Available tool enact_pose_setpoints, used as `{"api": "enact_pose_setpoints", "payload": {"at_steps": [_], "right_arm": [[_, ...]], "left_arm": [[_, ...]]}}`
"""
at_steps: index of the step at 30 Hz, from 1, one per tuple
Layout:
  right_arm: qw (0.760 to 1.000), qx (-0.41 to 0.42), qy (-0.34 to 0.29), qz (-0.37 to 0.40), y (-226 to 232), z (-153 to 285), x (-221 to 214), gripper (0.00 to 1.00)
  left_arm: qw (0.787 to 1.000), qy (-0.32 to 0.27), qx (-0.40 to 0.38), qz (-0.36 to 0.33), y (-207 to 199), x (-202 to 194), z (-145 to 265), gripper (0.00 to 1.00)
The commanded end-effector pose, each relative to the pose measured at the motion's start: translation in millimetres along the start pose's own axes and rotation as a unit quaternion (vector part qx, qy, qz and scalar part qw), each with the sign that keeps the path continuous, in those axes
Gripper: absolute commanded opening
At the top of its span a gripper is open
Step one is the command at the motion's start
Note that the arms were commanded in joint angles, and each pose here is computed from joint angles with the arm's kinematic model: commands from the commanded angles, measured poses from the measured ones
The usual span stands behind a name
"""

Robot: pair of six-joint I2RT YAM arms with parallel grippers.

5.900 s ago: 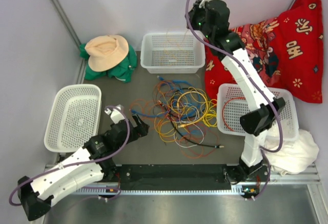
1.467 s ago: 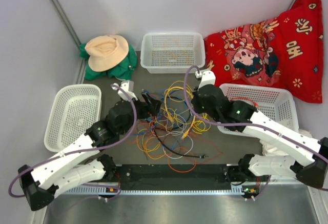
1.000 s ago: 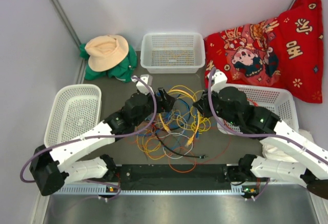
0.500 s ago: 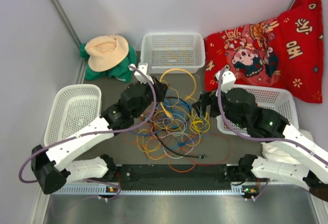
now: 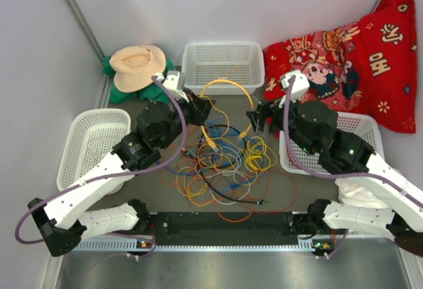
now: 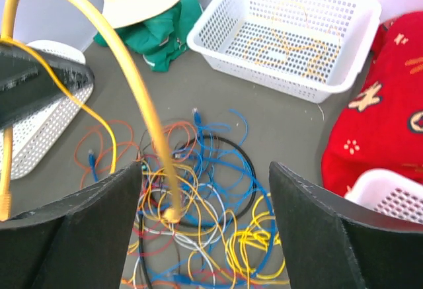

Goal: Untangle the cables

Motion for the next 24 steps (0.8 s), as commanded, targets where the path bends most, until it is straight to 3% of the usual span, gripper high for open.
{"api": "enact_pose_setpoints", "payload": {"at_steps": [1, 2, 5, 6, 8, 9, 10, 11, 12, 14, 20, 24], "right_arm": [[0.999, 0.014, -0.047, 0.011, 15, -14, 30, 0.74], [0.999, 0.021, -0.044, 0.012, 19, -16, 28, 0.71], [0.999, 0.031, -0.03, 0.015, 27, -26, 23, 0.5], [0.999, 0.029, -0.03, 0.015, 28, -27, 24, 0.33], [0.999, 0.025, -0.031, 0.012, 27, -29, 24, 0.15], [0.999, 0.02, -0.035, 0.011, 26, -30, 26, 0.0], [0.999, 0.017, -0.04, 0.009, 25, -30, 29, 0.0], [0.999, 0.014, -0.042, 0.008, 24, -30, 30, 0.0], [0.999, 0.011, -0.049, 0.009, 24, -30, 37, 0.0], [0.999, -0.012, -0.038, 0.015, 18, -37, 36, 0.0], [0.998, -0.052, -0.03, -0.007, -2, -61, 58, 0.0], [0.996, -0.09, -0.022, -0.019, -25, -98, 68, 0.0]], "left_arm": [[1.0, -0.007, -0.018, 0.006, -4, 5, 9, 0.0], [1.0, -0.005, -0.019, 0.005, -5, 3, 10, 0.0], [1.0, -0.003, -0.017, 0.006, -2, 1, 12, 0.0], [1.0, -0.002, -0.017, 0.005, -2, -1, 12, 0.0], [1.0, 0.002, -0.012, 0.004, 0, -4, 12, 0.0], [1.0, 0.003, -0.003, 0.005, 4, -5, 13, 0.0], [1.0, 0.003, 0.009, 0.009, 8, -6, 13, 0.01], [0.999, 0.019, 0.029, 0.009, 15, -13, 13, 0.16], [0.999, 0.024, 0.048, 0.012, 21, -17, 13, 0.62], [0.994, 0.043, 0.103, 0.02, 40, -31, 16, 0.99], [0.969, 0.09, 0.229, 0.031, 87, -75, 38, 0.99], [0.954, 0.125, 0.269, 0.034, 106, -106, 58, 0.99]]}}
Point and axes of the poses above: each gripper's point midway between its finger pads, its own z axis back along the fingers, its own y axis along the line the jaws close on, x = y × z, the point moved 1 cm from there along z, back along the fingers, and after that the axes turned 9 degrees about -z, right-handed, at the moved point
